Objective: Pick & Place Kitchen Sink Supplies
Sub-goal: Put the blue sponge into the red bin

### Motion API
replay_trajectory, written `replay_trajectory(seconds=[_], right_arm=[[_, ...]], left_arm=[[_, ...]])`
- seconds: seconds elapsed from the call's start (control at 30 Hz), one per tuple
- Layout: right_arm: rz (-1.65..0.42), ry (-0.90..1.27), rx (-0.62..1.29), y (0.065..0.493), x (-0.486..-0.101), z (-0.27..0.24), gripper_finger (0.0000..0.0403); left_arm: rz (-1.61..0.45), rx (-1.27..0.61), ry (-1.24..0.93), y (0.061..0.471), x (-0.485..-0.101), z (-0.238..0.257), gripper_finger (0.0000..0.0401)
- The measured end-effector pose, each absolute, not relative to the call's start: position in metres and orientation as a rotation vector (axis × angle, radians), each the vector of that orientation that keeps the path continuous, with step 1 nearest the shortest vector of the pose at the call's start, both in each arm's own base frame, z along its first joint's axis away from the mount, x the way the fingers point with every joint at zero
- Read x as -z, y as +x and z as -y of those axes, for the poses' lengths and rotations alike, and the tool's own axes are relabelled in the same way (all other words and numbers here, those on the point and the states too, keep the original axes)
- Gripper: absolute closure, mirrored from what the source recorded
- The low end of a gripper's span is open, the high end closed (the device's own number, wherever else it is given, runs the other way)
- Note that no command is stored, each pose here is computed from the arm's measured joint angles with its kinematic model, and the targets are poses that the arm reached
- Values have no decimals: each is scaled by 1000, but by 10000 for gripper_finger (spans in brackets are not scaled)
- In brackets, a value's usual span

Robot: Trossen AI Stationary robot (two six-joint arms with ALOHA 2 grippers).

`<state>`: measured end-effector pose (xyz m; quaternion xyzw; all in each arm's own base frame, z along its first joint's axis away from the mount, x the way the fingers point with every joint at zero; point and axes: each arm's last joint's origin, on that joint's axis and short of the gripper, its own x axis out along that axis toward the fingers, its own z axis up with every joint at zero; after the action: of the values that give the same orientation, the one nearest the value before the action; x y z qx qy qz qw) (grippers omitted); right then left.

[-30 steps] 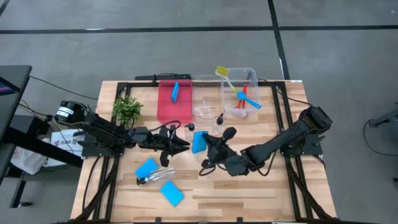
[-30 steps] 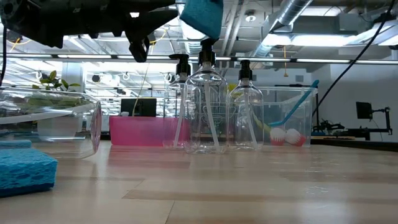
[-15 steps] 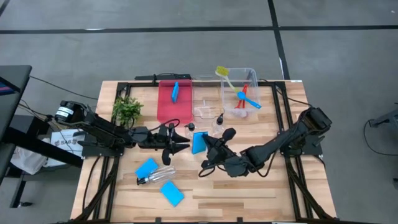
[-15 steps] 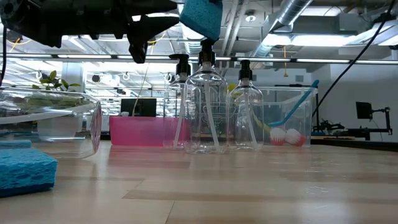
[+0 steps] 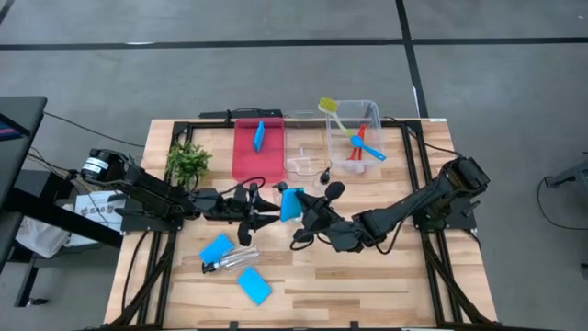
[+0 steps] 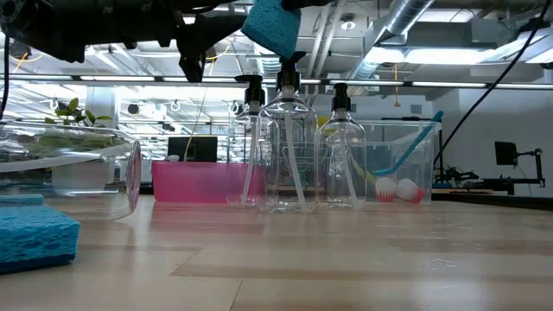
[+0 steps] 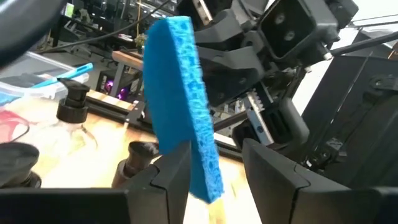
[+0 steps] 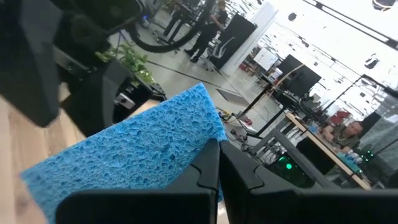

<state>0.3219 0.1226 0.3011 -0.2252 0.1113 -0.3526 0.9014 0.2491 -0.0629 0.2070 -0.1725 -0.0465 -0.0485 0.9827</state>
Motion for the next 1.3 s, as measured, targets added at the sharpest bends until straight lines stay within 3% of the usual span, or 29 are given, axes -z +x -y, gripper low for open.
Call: replay_trajectory(seconds=[0.83,1.3], right_arm=[[-191,-463,699,321,-307,-128,403],[-173,-441,716,331,-309,-106,403]], left_arm=[[80,74,-340,251,-206,63,256],[78,62,-306,250,-206,62,256]])
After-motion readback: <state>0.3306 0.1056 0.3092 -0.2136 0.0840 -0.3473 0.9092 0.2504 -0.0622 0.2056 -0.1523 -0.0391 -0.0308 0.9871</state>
